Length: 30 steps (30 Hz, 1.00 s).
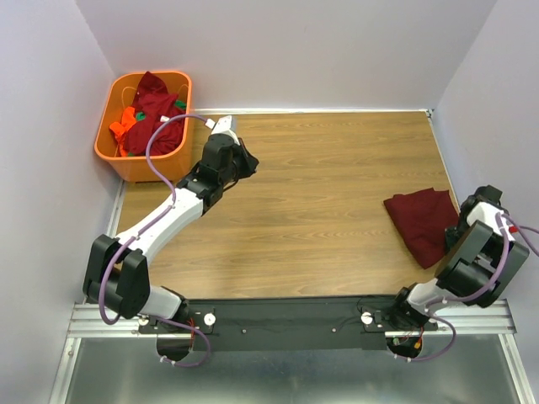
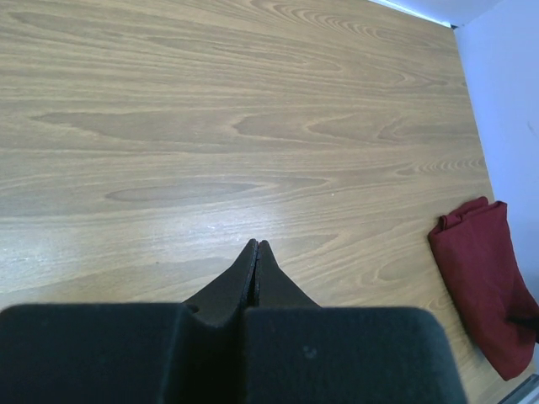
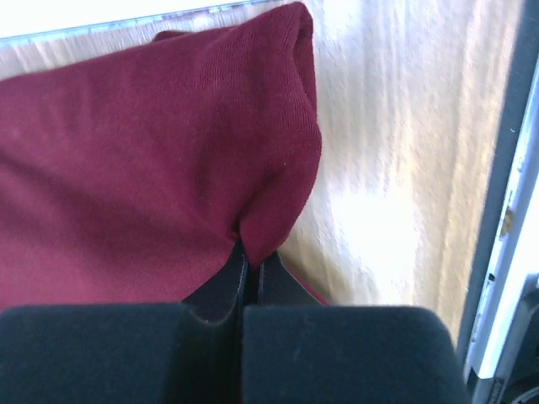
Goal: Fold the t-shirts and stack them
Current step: Neatly place the folded tshirt to the corner
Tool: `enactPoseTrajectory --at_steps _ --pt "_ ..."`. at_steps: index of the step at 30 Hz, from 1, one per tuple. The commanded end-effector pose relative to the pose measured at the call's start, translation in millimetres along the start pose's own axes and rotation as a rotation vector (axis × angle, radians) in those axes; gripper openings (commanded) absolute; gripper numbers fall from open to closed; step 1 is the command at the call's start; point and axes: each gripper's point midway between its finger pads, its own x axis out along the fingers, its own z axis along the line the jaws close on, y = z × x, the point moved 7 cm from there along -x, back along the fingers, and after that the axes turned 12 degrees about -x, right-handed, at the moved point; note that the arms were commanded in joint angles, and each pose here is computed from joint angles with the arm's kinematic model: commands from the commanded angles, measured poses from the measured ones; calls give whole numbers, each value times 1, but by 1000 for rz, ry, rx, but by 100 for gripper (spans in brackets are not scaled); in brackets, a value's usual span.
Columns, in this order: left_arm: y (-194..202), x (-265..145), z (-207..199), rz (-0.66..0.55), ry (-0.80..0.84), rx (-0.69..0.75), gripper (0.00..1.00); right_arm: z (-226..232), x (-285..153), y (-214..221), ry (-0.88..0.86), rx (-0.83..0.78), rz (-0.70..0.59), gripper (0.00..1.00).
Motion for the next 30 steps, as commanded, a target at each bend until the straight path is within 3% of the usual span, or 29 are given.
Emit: enactPoseTrajectory --at_steps 1,10,13,14,17,20,30 --pt "-1 -7 -6 -5 41 10 0 -20 -8 7 57 5 -23 0" --pt "-3 -14 -9 -16 55 21 0 -31 -20 13 33 -19 -31 1" --pt "-5 -15 -10 -21 60 21 0 -31 -22 14 17 -49 -23 26" --pt "-5 -15 -10 -20 59 21 0 -30 -24 13 8 -54 -24 44" --pt "-6 -15 -11 -24 61 21 0 -31 -33 10 -20 -61 -44 78" --pt "-5 -16 -10 -23 60 21 0 -27 -45 4 -80 -81 -67 91" --pt "-2 -16 -8 -19 59 8 0 -7 -67 -5 -301 -148 -107 93"
